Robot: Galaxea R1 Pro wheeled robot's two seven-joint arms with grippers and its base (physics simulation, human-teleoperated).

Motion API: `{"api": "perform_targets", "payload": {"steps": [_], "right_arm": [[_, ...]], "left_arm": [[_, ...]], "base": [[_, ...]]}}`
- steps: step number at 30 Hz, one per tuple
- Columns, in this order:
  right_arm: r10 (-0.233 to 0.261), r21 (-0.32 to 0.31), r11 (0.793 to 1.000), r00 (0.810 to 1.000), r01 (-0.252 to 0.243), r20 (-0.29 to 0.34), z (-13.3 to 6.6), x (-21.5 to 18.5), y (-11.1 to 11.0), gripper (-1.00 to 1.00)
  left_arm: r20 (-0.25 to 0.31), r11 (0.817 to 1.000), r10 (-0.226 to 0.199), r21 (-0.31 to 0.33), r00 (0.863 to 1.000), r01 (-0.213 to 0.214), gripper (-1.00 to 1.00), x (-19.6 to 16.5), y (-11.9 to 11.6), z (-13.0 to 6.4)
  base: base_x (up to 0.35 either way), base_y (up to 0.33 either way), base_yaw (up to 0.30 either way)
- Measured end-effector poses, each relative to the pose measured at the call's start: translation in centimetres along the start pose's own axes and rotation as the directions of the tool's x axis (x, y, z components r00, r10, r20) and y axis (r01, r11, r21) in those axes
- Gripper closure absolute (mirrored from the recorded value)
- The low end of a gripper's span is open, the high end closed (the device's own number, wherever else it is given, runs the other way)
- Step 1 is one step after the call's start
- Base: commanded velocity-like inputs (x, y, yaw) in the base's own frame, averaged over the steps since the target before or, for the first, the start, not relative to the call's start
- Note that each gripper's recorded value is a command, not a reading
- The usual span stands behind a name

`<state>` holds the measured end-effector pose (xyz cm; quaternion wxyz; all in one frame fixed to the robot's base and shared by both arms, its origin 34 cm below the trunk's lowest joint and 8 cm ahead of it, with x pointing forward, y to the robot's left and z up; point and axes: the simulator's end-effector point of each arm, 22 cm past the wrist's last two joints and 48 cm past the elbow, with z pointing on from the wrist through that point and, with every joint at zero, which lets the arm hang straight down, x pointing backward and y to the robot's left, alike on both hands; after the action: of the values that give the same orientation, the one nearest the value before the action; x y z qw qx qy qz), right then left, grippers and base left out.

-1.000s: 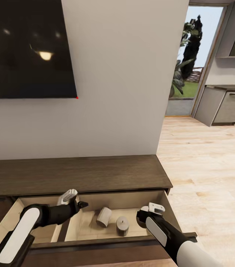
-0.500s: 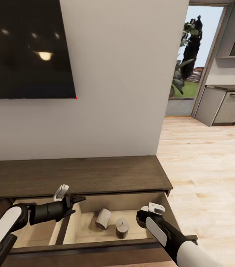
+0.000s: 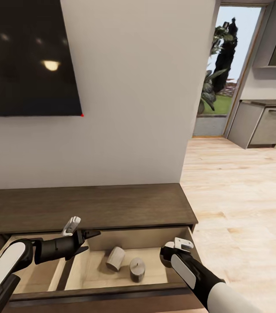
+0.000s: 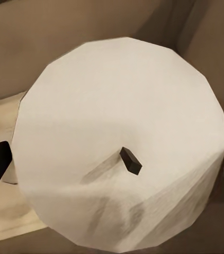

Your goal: Place each of the two pumpkins and all three candles from the living room inside a cabinet in the living room (use any cabinet), then make sure every cabinet is closed, and position the cauldron so it is next to a table in the living room.

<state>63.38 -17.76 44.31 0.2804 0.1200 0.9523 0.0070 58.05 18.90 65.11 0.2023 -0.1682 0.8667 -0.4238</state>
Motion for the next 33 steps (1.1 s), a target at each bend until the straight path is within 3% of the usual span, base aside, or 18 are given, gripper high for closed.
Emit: {"api": "perform_targets", "payload": {"steps": [7, 26, 33], "right_arm": [[-0.003, -0.001, 1.000, 1.000, 0.003, -0.001, 0.0, 0.0, 0.0, 1.00], [-0.006, -0.005, 1.000, 1.000, 0.006, -0.012, 3.0, 3.1, -0.4, 1.00], [-0.008, -0.006, 1.000, 1.000, 0.008, -0.010, 3.0, 3.1, -0.4, 1.00]], "left_arm": [[-0.001, 1.000, -0.003, 0.002, 1.000, 0.003, -1.00, 0.0, 0.0, 0.0], [-0.001, 1.000, -0.004, 0.006, 1.000, 0.004, -1.00, 1.6, 3.3, 1.9], [0.000, 1.000, -0.005, 0.007, 1.000, 0.005, -1.00, 1.6, 3.3, 1.8]], "base": [[0.036, -0.001, 0.000], [0.000, 0.000, 0.000], [0.000, 0.000, 0.026]]}}
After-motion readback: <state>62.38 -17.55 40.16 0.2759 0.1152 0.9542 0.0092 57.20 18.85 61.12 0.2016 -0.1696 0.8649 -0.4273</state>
